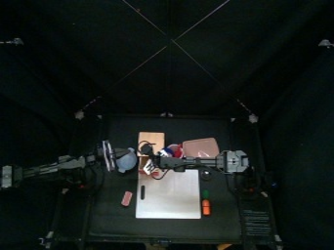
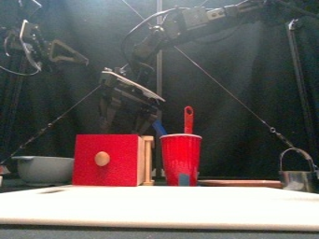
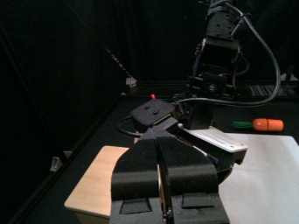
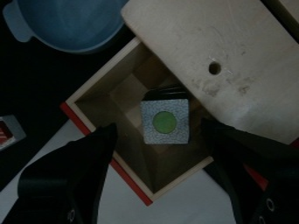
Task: Place sushi on board then cut the sushi with the knife then place the pieces on the plate
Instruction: Place the sushi on the board
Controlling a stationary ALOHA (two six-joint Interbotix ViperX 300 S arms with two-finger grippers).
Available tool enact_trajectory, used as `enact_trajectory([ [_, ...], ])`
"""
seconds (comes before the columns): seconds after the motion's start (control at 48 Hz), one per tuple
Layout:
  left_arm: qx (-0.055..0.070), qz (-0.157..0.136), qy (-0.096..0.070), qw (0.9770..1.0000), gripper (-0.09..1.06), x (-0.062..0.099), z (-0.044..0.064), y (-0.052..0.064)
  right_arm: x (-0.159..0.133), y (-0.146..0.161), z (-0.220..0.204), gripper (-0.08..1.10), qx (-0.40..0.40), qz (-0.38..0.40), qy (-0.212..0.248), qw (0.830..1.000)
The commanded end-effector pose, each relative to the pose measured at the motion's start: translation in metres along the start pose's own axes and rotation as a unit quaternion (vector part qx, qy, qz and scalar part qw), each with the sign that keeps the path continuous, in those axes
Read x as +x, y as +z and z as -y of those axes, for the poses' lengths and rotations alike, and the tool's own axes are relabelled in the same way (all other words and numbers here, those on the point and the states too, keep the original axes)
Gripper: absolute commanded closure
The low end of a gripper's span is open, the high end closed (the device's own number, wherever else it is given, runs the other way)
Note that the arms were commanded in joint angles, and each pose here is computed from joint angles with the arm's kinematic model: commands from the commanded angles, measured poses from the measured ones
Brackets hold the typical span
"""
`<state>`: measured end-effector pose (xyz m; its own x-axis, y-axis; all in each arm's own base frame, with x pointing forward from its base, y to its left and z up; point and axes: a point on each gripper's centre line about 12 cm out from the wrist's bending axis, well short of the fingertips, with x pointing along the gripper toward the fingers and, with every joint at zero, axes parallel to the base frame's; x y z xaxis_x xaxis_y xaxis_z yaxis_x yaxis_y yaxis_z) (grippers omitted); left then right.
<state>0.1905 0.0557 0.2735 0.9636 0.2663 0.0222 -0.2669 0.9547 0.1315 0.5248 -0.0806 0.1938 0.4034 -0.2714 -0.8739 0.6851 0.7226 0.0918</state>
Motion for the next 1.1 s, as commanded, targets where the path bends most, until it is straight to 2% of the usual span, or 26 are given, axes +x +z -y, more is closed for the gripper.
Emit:
enact_trajectory([
  [0.021, 0.002, 0.011, 0.001, 0.9999, 0.88, 0.002, -0.001, 0.008, -0.014, 0.012, 0.000, 0.00, 0.008, 0.017, 0.007, 1.000],
  [0.292, 0.002, 0.012, 0.000, 0.9999, 0.88, 0.002, -0.001, 0.008, -0.004, 0.013, 0.000, 0.00, 0.010, 0.007, -0.004, 1.000],
  [0.979, 0.002, 0.010, -0.001, 0.9999, 0.88, 0.002, 0.000, 0.007, -0.009, 0.019, -0.005, 0.00, 0.004, 0.019, -0.003, 1.000],
  [1.042, 0.002, 0.010, -0.001, 0.9999, 0.88, 0.002, 0.000, 0.006, -0.009, 0.018, -0.006, 0.03, 0.003, 0.019, -0.002, 1.000],
  [1.104, 0.002, 0.010, -0.001, 0.9999, 0.88, 0.002, 0.000, 0.007, -0.011, 0.019, -0.007, 0.10, 0.003, 0.021, -0.001, 1.000],
])
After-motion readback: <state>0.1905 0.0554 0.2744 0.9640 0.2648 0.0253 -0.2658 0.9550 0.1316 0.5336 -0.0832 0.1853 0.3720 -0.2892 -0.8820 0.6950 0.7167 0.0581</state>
